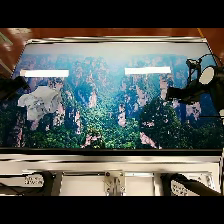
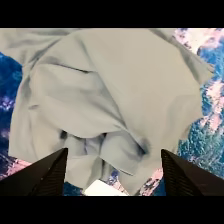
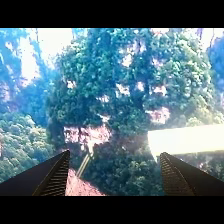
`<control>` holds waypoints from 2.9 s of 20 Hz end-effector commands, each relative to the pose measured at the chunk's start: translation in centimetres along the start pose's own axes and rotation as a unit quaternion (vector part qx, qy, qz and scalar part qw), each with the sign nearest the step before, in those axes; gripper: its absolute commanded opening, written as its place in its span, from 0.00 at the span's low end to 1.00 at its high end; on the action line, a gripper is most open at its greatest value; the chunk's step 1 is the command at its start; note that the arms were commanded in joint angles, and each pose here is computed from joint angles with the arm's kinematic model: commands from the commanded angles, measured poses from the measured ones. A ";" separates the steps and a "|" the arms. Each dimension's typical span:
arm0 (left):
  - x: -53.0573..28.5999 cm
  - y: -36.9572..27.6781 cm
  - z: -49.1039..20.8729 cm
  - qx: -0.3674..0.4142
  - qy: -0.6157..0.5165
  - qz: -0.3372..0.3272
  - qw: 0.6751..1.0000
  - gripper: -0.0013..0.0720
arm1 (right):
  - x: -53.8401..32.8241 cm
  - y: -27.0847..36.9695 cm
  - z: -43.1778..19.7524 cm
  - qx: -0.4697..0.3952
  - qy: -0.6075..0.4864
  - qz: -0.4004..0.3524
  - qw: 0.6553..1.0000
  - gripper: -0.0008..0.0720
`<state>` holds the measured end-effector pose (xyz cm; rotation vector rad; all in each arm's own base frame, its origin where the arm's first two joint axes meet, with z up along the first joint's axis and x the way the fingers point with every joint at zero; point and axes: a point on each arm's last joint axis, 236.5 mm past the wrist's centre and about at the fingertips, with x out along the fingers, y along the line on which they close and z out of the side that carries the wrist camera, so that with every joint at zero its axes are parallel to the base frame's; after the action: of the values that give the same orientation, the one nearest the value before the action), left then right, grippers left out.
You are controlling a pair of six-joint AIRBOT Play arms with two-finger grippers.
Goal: Fold the shirts.
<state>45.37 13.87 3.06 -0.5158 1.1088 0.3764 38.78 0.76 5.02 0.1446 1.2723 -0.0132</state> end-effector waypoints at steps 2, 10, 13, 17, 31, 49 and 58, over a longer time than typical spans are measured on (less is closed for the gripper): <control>5.8 2.5 -2.1 -0.023 0.073 0.010 0.997 1.00 | 0.0 0.8 0.5 0.004 -0.010 0.017 1.000 0.96; 12.3 3.0 -7.2 -0.023 0.174 0.030 0.984 0.66 | -0.1 2.1 0.4 0.012 -0.008 0.044 0.999 0.96; 11.2 0.6 -6.5 0.025 0.161 0.005 0.987 0.09 | -0.1 2.4 -0.2 0.014 0.005 0.051 0.999 0.96; 2.0 -7.9 -1.6 0.158 0.037 -0.052 0.985 0.09 | -0.1 2.3 -0.2 -0.002 0.004 0.048 0.999 0.96; -31.5 -32.9 -21.9 0.391 -0.141 -0.388 0.823 0.09 | -17.5 2.1 -2.8 -0.055 -0.199 0.030 0.978 0.96; -7.1 -21.9 -27.7 0.302 0.240 -0.246 0.889 0.92 | 3.0 5.4 -9.9 0.013 0.008 0.142 0.990 0.96; -3.2 -12.9 -39.8 0.164 0.341 -0.250 0.891 0.92 | 7.9 9.9 -12.8 0.006 0.125 0.252 0.960 0.96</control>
<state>24.19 -17.31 -2.39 -0.4822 1.6094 -0.4823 30.00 10.63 -4.28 0.4285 1.4200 0.3588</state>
